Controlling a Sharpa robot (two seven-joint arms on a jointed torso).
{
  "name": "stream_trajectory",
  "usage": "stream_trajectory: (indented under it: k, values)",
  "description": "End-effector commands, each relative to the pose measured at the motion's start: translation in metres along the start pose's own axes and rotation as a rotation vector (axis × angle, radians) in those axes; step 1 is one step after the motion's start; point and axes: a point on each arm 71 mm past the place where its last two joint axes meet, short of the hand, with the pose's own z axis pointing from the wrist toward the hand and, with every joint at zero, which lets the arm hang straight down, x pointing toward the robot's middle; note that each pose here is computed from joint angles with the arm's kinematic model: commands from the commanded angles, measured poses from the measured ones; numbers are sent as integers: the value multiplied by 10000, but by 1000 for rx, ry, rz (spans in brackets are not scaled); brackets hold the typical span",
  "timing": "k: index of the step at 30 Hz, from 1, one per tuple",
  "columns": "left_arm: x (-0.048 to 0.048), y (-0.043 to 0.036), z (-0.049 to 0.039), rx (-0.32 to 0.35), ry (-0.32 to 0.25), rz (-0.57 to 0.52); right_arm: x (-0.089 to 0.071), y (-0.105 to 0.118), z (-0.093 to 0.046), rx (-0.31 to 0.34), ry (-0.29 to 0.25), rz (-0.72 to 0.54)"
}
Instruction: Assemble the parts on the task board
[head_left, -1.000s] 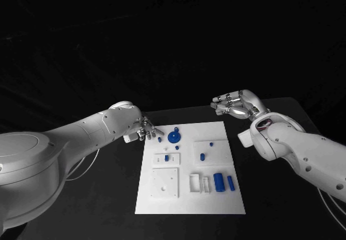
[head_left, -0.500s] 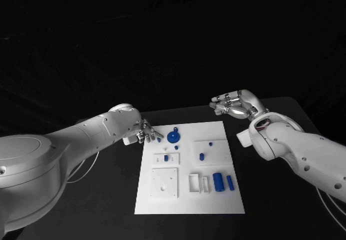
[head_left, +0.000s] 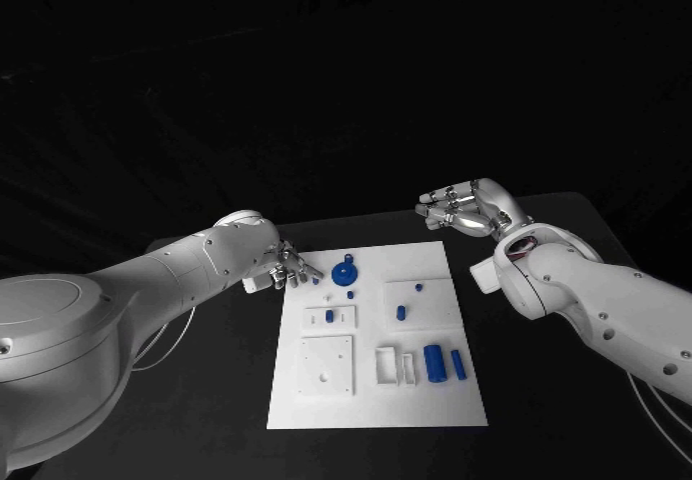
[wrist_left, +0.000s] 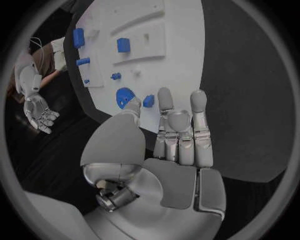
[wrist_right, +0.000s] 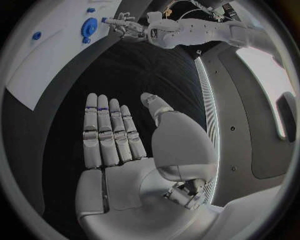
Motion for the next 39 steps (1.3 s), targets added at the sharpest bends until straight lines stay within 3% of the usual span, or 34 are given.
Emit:
stream_trajectory:
  k: [1,39]
  values:
    - [20,-28,3,21,15,-16,7,12,1,-9,2,-3]
    - [44,-77,22,37,16,-41,39,19,15,-8,12,2]
